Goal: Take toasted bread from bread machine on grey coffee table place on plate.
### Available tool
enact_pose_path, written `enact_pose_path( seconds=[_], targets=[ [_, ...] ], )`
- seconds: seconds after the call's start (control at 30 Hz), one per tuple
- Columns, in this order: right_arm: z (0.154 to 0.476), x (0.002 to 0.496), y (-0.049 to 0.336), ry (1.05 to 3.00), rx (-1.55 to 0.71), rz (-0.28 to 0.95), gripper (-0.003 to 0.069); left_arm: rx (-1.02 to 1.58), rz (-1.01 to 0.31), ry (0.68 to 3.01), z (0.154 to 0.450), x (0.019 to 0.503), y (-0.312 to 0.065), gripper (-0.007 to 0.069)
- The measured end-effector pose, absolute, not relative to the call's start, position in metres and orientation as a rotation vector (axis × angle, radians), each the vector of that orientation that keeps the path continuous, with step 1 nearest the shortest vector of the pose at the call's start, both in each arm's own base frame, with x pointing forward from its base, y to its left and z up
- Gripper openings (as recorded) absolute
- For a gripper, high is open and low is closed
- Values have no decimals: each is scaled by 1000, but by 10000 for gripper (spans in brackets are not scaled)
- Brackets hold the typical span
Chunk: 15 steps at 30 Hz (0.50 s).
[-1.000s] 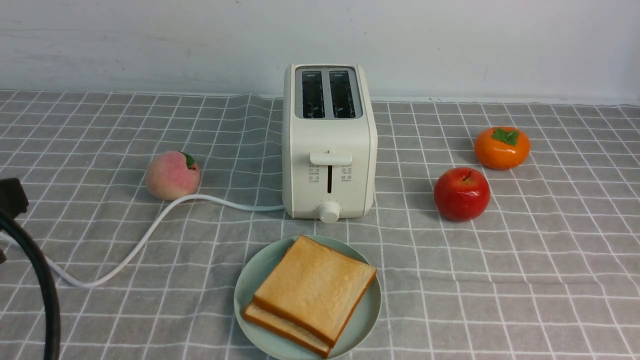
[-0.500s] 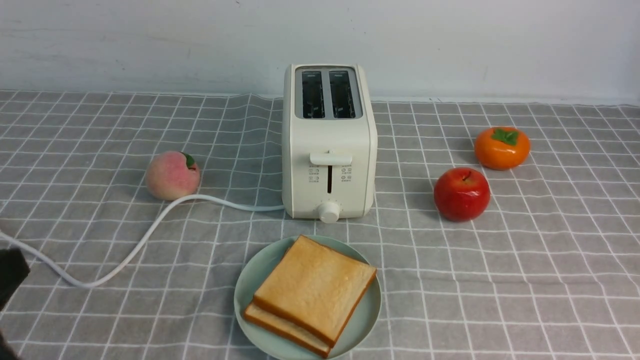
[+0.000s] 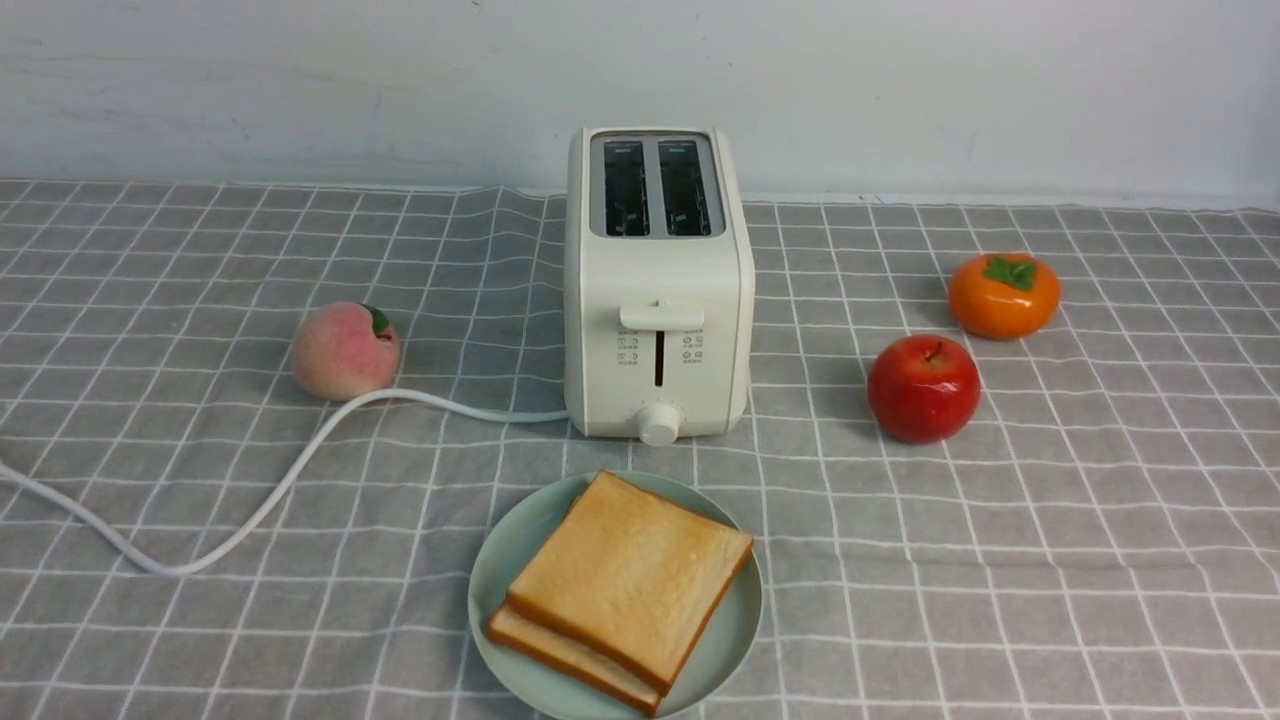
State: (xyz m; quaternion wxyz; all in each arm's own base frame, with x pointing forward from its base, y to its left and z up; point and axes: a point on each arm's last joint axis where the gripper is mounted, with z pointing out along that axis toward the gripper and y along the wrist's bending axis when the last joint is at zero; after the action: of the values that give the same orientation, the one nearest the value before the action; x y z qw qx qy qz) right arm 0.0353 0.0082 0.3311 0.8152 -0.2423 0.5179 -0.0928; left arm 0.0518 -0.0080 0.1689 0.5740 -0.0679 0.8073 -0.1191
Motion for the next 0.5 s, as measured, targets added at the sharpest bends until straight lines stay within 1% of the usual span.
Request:
enact_pose_path(
  seconds=[0.5],
  targets=[
    [331,35,8,1105,-517,-198,239,-158,-280,1892,169,52,-8,48]
  ],
)
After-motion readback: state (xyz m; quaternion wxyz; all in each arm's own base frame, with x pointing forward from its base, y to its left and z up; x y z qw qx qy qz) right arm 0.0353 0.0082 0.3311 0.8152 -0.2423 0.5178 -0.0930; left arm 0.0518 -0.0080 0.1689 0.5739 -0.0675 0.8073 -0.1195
